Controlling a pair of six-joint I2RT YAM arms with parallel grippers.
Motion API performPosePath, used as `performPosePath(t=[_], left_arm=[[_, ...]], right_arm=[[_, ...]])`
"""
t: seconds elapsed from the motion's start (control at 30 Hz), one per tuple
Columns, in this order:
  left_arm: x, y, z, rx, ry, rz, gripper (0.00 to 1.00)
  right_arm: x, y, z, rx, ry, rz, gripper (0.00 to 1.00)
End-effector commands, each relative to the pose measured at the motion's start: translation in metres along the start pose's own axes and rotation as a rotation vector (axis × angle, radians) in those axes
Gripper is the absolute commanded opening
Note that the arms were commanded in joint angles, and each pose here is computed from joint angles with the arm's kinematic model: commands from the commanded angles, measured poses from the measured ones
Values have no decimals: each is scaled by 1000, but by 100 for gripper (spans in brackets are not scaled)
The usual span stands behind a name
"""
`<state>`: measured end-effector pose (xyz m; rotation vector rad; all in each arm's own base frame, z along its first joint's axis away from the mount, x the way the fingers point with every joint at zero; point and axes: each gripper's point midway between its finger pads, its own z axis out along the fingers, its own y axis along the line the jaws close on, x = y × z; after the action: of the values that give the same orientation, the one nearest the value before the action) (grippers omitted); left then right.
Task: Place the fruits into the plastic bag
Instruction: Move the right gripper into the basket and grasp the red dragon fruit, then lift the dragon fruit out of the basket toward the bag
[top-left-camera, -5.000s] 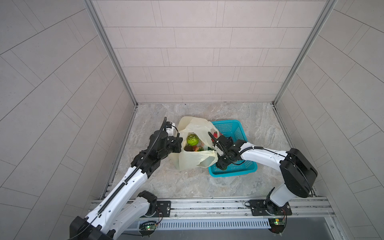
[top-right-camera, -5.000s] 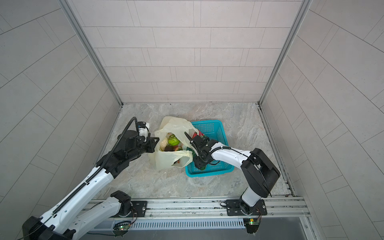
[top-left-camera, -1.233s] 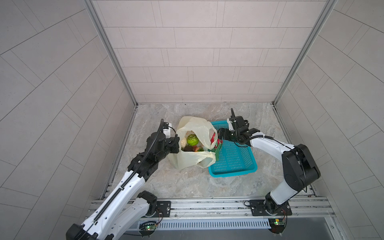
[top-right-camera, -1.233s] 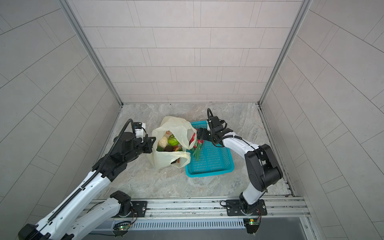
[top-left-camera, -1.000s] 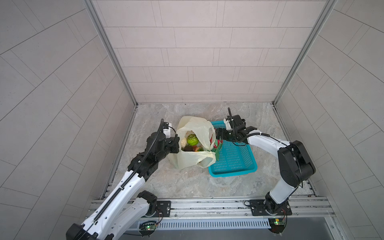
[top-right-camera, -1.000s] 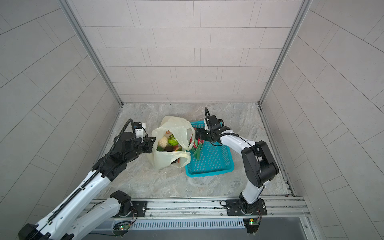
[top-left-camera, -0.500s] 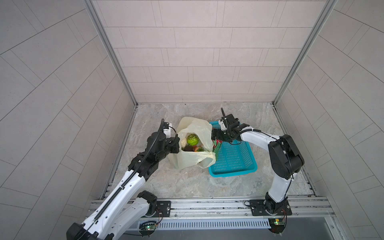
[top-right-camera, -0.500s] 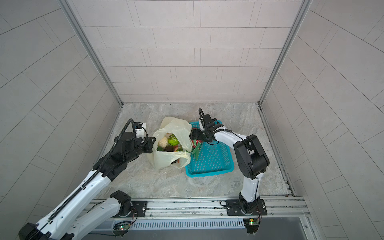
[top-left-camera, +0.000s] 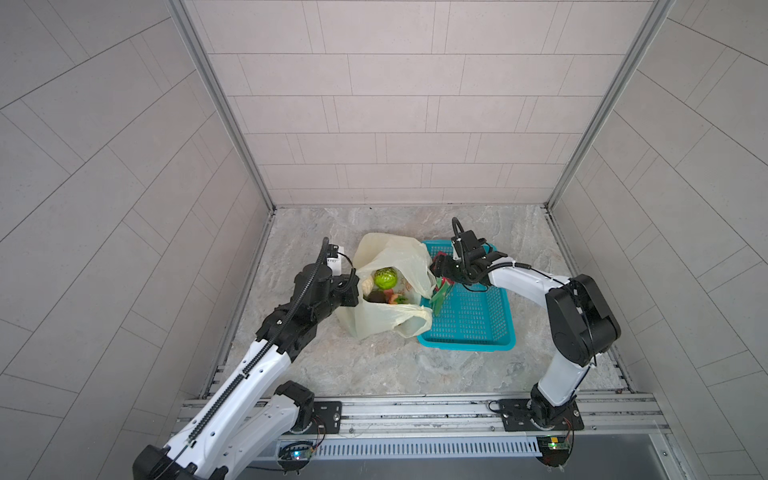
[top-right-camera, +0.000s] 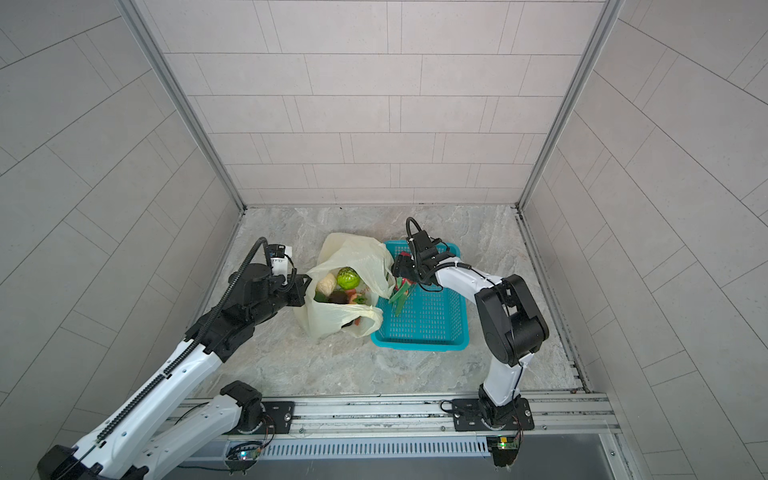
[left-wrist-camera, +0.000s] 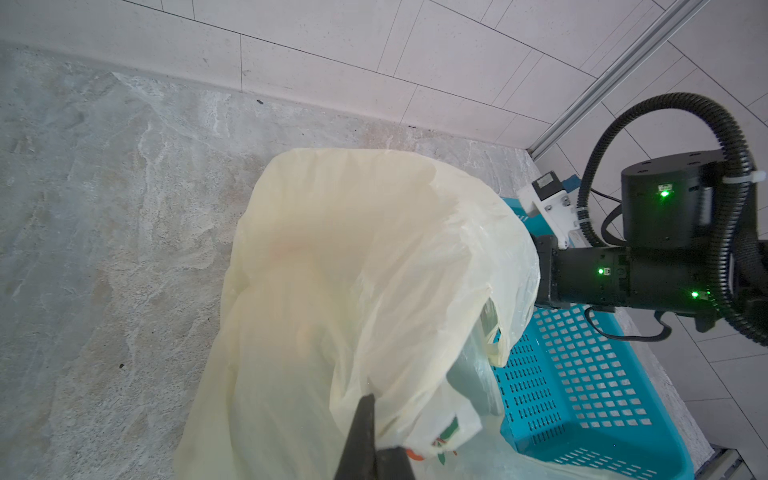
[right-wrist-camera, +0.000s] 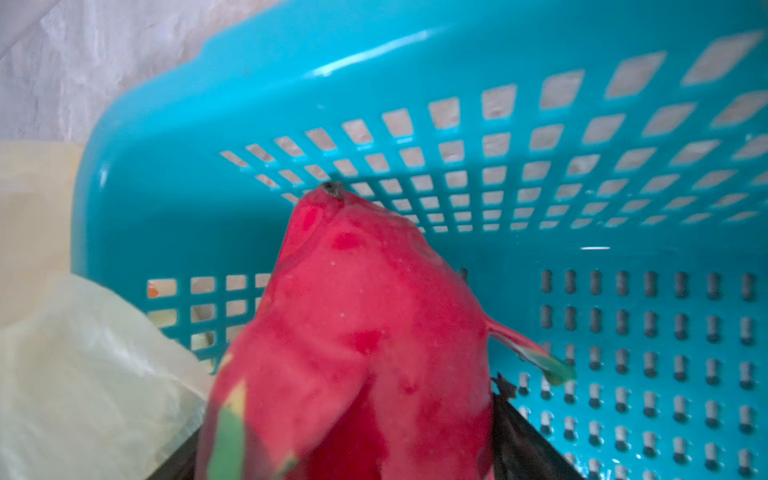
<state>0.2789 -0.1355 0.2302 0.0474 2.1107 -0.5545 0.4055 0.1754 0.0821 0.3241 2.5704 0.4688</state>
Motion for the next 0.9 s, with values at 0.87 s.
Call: performPosePath(t=[0.87], left_arm=[[-3,-2,-5,8,-19,12,0]], right_arm=[[-24,-36,-31,-30,-18,83,100]])
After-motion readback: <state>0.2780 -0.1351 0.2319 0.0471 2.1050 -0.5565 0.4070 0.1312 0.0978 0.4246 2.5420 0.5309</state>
